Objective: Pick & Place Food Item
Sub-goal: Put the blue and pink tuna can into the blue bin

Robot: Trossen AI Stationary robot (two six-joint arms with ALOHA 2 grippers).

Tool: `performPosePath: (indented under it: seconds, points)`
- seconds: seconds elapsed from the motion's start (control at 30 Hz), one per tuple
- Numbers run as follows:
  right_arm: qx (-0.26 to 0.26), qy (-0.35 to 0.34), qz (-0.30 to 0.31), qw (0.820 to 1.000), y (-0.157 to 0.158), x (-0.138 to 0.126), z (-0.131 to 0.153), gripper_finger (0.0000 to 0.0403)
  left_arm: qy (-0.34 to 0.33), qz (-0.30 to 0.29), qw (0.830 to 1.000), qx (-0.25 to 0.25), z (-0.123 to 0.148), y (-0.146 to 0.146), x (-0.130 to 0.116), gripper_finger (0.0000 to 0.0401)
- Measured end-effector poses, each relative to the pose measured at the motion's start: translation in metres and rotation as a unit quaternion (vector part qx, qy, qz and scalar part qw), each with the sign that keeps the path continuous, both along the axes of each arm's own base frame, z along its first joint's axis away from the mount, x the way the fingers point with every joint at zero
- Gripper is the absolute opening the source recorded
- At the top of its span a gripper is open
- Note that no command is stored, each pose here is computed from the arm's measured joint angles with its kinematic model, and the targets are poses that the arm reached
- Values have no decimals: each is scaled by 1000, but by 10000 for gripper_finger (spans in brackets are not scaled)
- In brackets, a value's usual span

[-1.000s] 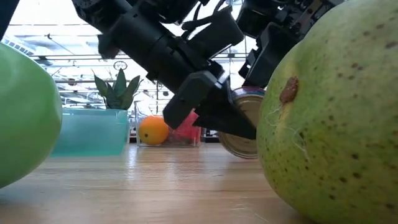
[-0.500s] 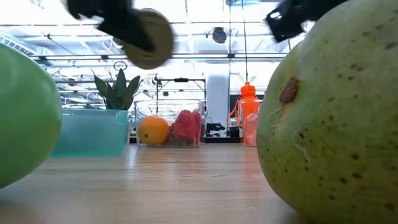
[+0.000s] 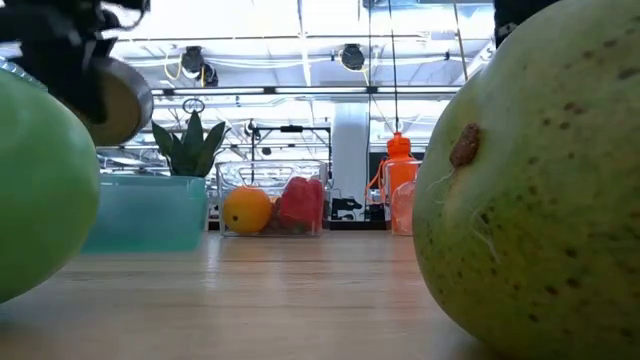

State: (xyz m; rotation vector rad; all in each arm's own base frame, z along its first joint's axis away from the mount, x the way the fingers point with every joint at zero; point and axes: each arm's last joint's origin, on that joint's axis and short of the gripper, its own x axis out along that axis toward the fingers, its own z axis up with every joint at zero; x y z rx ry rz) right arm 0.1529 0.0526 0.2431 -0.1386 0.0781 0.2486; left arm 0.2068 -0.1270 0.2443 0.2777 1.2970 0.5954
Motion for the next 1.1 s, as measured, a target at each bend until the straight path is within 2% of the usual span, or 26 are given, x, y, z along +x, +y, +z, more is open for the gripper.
performPosePath:
  seconds: [0.17,0.4,0.6,0.83,1.1]
  points:
    - [20,-1,-9,1000,-6,-10,-13,12,84,50,995,28,-18,2,4,177]
    - [28,1,-7,1000,-7,-12,-16,4,119,61,991,18,-37,4,13,177]
    - [40,3,-8,999,-7,-12,-16,1,150,80,985,22,-45,13,9,177]
    - [45,-3,-6,999,-7,-12,-15,1,149,112,982,18,-63,27,7,177]
    - [47,-8,5,999,-6,-12,-14,1,145,118,982,17,-71,33,6,177]
